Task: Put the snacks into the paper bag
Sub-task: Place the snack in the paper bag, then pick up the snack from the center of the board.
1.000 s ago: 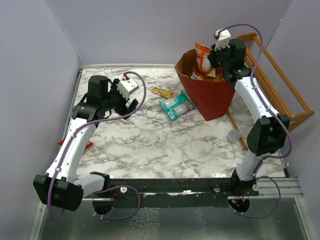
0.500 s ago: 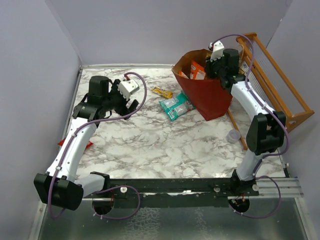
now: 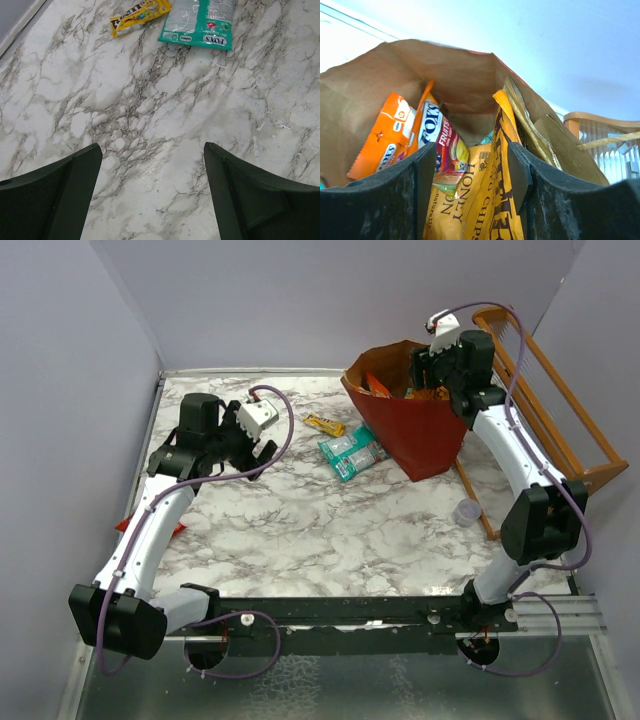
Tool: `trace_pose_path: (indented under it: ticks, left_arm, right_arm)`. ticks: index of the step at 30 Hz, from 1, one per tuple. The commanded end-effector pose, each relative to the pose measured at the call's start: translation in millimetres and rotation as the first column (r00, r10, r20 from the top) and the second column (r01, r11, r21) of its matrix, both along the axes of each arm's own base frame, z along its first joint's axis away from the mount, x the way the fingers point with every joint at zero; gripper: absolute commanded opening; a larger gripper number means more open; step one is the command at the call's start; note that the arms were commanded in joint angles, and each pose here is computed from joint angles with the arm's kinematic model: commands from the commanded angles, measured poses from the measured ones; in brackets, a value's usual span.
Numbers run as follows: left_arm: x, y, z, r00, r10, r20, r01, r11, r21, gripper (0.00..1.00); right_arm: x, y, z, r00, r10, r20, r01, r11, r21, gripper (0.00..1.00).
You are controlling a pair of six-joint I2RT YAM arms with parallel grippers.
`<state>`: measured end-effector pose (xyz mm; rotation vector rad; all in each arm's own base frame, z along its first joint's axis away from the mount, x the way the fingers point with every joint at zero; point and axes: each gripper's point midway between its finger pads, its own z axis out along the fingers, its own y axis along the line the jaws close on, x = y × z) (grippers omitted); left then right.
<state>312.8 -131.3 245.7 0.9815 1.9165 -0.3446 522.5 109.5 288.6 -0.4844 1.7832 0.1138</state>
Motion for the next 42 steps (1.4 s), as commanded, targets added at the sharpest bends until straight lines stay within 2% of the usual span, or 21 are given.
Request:
trace_pose_path:
  ticks: [1,11,20,23,28,32,35,38,42]
  left_arm:
    - [8,9,-5,0.998,0.066,-0.007,-0.066,0.998,0.014,0.86]
    - [16,33,-42,0.964,0.234,-0.123,-0.224,0.971,0.085,0.86]
    - [4,99,-83,0.885,0.414,-0.213,-0.374,0.905,0.203,0.86]
    - [-11,134,-97,0.846,0.48,-0.233,-0.421,0.868,0.262,0.84]
    - [-52,182,-119,0.807,0.555,-0.204,-0.434,0.791,0.431,0.83]
    - [-91,222,-139,0.758,0.624,-0.189,-0.432,0.698,0.57,0.83]
    - [-111,243,-146,0.738,0.656,-0.159,-0.443,0.648,0.62,0.82]
    - [-126,254,-147,0.728,0.67,-0.143,-0.445,0.622,0.644,0.81]
    - [-143,263,-157,0.718,0.673,-0.18,-0.41,0.617,0.672,0.78]
  right_arm:
    - [-24,9,48,0.993,0.097,0.07,-0.097,0.995,-0.003,0.6]
    - [-84,23,70,0.966,0.256,0.026,-0.256,0.967,-0.016,0.62]
    - [-137,31,67,0.932,0.361,-0.026,-0.361,0.933,-0.001,0.62]
    - [-147,31,64,0.929,0.369,-0.03,-0.37,0.929,-0.002,0.63]
    - [-156,31,59,0.924,0.381,-0.033,-0.381,0.924,0.006,0.63]
    - [-160,32,49,0.922,0.386,-0.046,-0.385,0.923,0.021,0.63]
    - [-163,32,41,0.922,0.384,-0.051,-0.384,0.923,0.02,0.64]
    - [-164,30,40,0.925,0.378,-0.051,-0.377,0.926,0.015,0.64]
    - [-164,30,41,0.924,0.379,-0.048,-0.379,0.925,0.015,0.64]
